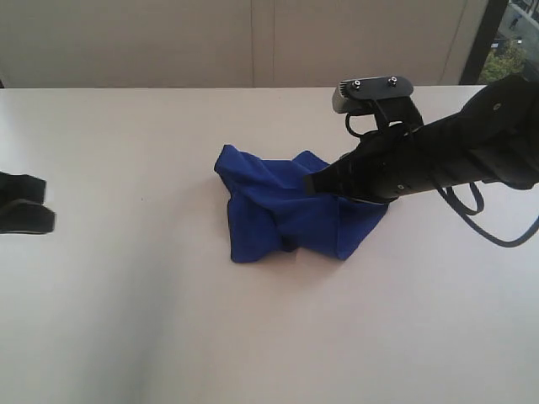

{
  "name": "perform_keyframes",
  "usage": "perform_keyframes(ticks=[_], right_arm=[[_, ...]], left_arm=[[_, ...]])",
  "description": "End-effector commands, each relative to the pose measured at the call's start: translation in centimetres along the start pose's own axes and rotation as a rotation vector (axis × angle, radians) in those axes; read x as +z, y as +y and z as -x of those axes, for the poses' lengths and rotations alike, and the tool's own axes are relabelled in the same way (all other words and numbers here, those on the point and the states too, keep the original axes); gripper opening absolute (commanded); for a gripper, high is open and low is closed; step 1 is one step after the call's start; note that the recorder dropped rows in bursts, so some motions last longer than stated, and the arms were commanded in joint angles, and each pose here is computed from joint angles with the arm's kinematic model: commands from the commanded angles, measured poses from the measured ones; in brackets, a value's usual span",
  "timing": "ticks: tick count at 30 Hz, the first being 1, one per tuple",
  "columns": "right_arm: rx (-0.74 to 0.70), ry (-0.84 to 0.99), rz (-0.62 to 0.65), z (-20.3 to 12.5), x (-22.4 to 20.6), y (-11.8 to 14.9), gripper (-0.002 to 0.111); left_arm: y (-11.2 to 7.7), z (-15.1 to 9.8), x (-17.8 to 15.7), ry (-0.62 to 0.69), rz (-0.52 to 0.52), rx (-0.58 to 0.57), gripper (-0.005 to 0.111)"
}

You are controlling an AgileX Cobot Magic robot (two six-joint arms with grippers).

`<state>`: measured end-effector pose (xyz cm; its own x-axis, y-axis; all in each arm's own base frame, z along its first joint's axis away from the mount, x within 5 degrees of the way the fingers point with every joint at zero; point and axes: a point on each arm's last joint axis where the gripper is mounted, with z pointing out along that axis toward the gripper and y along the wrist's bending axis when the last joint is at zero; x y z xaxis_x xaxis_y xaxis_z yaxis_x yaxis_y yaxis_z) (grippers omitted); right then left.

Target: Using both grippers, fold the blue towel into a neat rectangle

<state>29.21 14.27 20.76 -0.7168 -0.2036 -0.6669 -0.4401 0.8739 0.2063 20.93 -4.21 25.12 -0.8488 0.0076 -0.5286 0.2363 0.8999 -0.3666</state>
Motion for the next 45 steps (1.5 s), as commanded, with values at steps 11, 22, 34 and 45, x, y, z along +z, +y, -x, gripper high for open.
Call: perform_keyframes(ticks=[11, 22, 34, 45], right_arm=[[-0.005, -0.013, -0.006, 0.1, -0.2, -0.1, 0.0], [-0.005, -0.013, -0.006, 0.1, -0.2, -0.1, 0.0], [-0.005, -0.013, -0.006, 0.1, -0.2, -0.1, 0.0], [-0.005, -0.015, -0.008, 0.2, -0.2, -0.1, 0.0]], left_arm=[[-3.4, 2.0, 13.9, 0.126, -0.302, -0.031, 0.0], [-8.1, 3.1, 18.1, 0.157, -0.334, 0.042, 0.0], [-7.6, 2.5, 19.2, 0.186, -0.325, 0.034, 0.042], [-8.1, 1.7, 20.2, 0.204, -0.305, 0.059, 0.044]])
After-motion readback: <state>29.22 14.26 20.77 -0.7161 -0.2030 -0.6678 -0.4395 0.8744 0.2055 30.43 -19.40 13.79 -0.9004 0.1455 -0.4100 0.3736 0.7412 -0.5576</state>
